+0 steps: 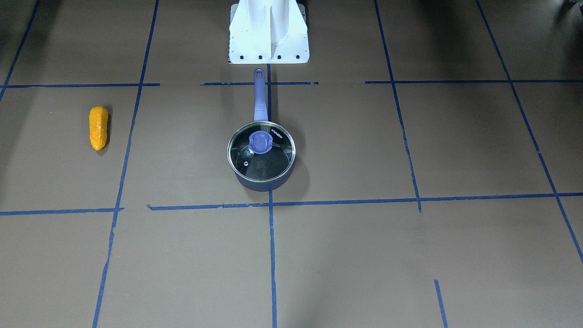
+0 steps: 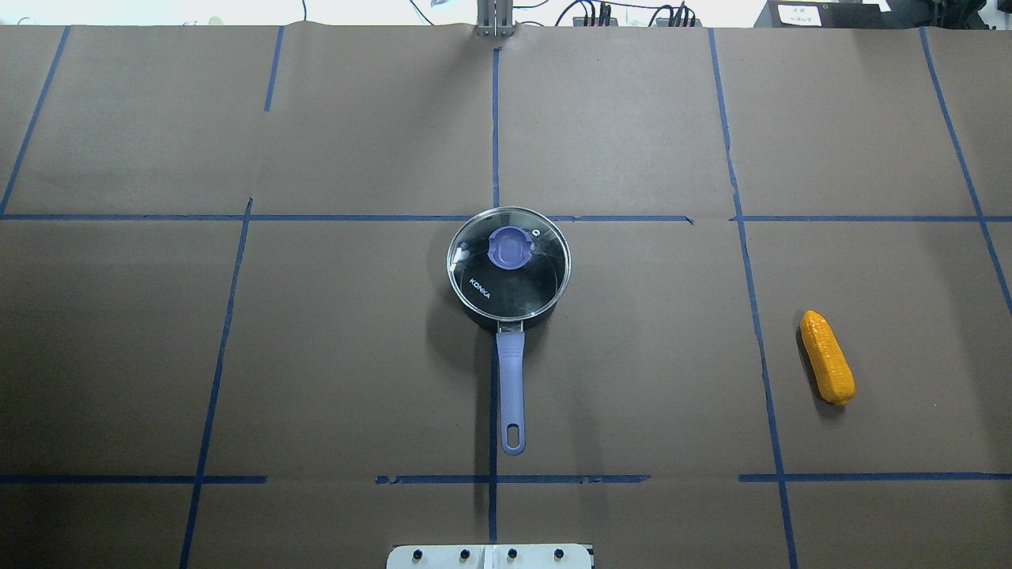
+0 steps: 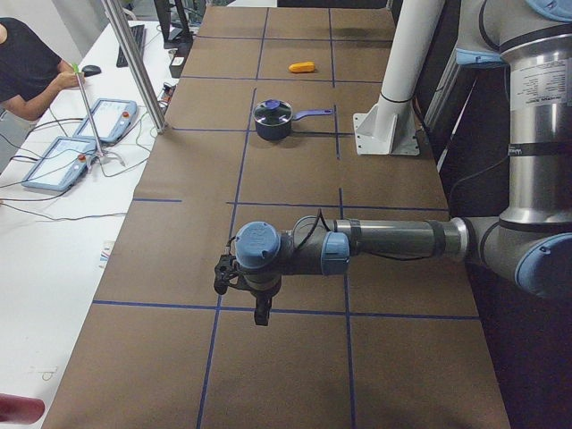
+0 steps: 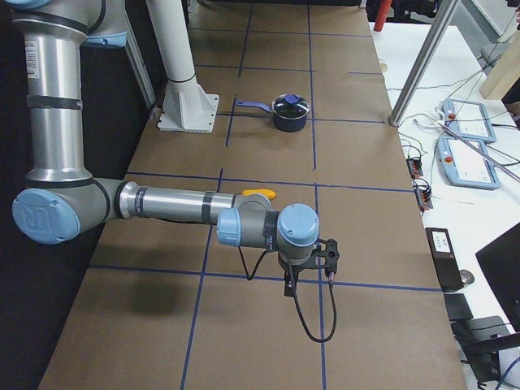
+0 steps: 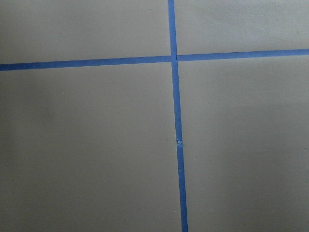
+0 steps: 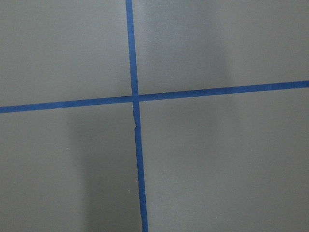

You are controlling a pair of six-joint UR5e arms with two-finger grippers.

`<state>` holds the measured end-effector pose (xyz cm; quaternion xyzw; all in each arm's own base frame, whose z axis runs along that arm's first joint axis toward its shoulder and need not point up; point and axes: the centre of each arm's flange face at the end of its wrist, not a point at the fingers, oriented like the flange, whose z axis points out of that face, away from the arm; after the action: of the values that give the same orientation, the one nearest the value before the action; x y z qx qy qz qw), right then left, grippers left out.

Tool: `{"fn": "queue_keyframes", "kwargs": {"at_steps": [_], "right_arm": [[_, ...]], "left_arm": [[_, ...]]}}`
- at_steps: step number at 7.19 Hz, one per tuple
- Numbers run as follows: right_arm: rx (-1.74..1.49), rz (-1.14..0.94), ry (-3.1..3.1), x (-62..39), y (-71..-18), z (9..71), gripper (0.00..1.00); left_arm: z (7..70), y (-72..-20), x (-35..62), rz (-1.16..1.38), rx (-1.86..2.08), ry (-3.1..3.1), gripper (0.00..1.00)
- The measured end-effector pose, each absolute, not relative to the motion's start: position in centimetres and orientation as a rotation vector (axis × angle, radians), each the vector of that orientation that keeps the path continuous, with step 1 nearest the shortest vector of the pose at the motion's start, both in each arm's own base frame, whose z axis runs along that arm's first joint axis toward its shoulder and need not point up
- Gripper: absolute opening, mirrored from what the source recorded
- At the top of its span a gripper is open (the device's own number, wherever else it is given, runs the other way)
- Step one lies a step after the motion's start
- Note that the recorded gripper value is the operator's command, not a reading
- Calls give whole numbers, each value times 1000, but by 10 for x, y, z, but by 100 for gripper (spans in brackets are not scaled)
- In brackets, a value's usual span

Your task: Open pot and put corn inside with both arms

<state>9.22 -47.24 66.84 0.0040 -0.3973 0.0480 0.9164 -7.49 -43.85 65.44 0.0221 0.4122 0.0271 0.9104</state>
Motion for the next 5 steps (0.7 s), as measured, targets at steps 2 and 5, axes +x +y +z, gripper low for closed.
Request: {"fn": "queue_keyframes", "kwargs": {"at_steps": [2, 5], "right_arm": [[4, 103, -819, 92, -472, 670, 100], [2, 106, -824, 91, -472, 669, 100]], "left_arm": [[653, -439, -75, 63, 52, 850, 100], [599, -448, -57, 114, 119, 835, 100]]}}
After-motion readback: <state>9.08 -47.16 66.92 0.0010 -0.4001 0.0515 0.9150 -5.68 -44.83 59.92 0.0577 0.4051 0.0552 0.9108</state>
